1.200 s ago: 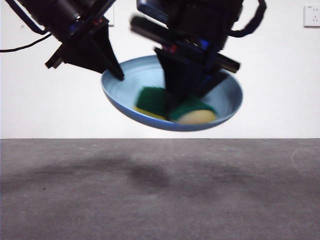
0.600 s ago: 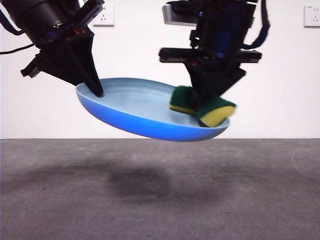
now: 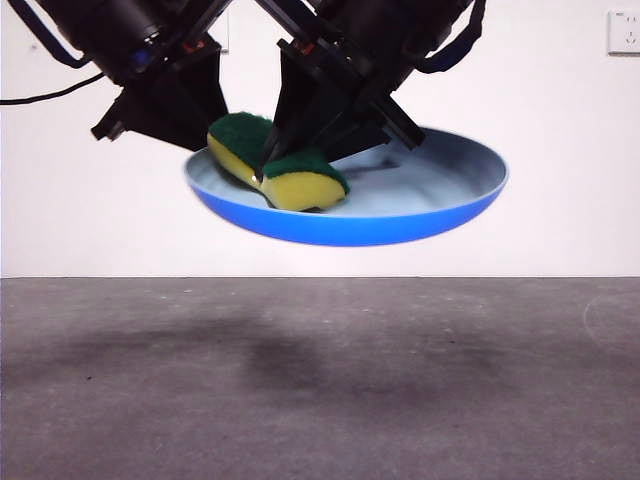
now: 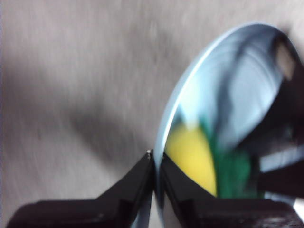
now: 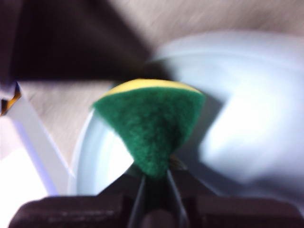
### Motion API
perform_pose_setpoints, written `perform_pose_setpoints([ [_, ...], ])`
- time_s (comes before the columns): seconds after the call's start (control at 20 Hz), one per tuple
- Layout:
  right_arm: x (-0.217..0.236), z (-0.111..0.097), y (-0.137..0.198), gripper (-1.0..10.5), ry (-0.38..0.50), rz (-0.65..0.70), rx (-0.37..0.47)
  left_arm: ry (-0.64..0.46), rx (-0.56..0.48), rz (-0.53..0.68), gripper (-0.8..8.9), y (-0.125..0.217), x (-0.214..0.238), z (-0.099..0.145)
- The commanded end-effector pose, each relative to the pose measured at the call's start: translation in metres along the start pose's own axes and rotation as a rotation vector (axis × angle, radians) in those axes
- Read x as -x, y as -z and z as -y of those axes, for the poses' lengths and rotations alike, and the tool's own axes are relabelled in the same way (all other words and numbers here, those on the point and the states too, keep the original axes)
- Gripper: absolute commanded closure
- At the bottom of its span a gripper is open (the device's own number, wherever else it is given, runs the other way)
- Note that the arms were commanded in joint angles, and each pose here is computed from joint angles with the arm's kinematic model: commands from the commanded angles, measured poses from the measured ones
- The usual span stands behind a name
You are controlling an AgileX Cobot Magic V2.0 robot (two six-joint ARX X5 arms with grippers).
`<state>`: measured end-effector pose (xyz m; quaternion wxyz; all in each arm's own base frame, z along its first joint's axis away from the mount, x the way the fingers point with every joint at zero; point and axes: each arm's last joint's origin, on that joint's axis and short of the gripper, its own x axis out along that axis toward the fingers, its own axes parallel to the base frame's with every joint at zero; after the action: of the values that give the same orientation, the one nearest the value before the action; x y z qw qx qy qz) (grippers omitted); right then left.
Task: Pick up the plate,pick up the cloth,clean the plate with the cloth
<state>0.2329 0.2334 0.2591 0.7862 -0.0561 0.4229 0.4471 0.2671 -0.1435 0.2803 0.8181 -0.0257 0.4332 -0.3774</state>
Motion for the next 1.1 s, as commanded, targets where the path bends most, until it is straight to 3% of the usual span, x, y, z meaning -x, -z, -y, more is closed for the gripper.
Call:
perform_pose_setpoints([
  [0.05, -0.008, 0.002, 0.008, 9.6, 0.004, -0.057, -0.015, -0.008, 0.027, 0.053, 8.22, -0.005, 0.005, -0.003],
  [0.25, 0.006, -0.002, 0.005, 9.6, 0.002, -0.027, -0.006, -0.235, 0.04, 0.076, 8.22, -0.006, 0.007, -0.014],
  [0.45, 0.037, -0.012, 0.0, 9.6, 0.001, 0.065, -0.003, -0.342, 0.037, 0.065, 8.22, -0.005, 0.004, -0.026],
  [0.75, 0.082, -0.023, 0.0, 9.6, 0.093, 0.188, 0.021, -0.386, 0.048, -0.03, 8.22, 0.0, -0.024, -0.045],
  [1.1, 0.119, -0.03, 0.012, 9.6, 0.219, 0.226, 0.014, -0.486, 0.066, -0.122, 8.22, 0.011, -0.071, -0.073],
])
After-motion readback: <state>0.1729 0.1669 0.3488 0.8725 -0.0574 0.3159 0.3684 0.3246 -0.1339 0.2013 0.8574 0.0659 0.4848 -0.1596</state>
